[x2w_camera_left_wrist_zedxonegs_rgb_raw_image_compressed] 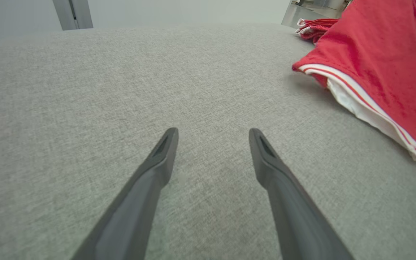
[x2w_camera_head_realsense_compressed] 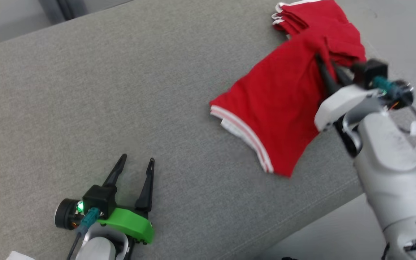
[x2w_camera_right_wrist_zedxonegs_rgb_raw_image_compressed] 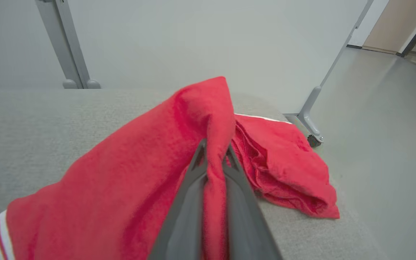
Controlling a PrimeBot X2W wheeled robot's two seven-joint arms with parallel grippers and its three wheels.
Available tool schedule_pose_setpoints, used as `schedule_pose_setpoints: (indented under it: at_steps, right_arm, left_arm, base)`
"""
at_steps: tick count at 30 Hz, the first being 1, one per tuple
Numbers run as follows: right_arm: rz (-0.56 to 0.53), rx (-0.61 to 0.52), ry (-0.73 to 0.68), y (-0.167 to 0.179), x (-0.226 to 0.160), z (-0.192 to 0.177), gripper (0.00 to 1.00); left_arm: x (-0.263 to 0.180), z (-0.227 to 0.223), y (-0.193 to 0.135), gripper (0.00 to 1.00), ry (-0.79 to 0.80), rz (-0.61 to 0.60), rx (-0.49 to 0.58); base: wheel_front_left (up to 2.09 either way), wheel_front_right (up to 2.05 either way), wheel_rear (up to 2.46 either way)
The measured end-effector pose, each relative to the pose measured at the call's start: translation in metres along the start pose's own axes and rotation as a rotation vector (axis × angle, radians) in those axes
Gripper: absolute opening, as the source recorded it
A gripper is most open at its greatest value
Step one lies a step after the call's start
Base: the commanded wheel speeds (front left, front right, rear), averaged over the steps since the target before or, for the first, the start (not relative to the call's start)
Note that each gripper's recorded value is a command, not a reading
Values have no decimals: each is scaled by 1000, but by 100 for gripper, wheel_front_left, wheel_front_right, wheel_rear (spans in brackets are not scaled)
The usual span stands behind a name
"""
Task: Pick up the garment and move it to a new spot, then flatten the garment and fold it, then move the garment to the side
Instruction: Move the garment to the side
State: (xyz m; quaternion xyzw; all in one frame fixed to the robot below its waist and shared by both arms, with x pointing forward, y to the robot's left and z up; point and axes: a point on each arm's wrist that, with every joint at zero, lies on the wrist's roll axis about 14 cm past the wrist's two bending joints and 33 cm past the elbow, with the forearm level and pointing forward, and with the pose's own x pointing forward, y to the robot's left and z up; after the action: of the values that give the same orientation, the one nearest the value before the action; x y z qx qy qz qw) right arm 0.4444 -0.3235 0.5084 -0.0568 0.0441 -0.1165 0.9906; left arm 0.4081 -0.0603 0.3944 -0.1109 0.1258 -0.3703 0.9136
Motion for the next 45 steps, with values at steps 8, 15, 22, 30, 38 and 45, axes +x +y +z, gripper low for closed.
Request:
schedule_pose_setpoints:
  at_steps: [8,15,22,30,38,45]
  right_arm:
    - [-173,-187,14,-86,57,47,0]
    - [-354,-249,72,-147,53,37,100]
    - [-278,-200,-55,-95,60,39,100]
    - [-77,-88,-251,-4,56,81,100]
    - [86,35,-259,58,21,62,100]
    - [210,167,-191,105,-14,29,100]
  left_arm:
    - [-3,-7,31,100,7,55,-8]
    - [-15,-10,57,100,8,137,-24]
    - [-28,-5,72,100,0,204,-20]
    - [-44,15,86,100,-46,289,-10]
    - [-76,34,104,100,-92,405,17]
    - [-117,43,117,100,-122,516,28]
  base:
    - [0,0,0]
    - [0,0,0]
    - [0,0,0]
    - [0,0,0]
    - [0,0,0]
    - [0,0,0]
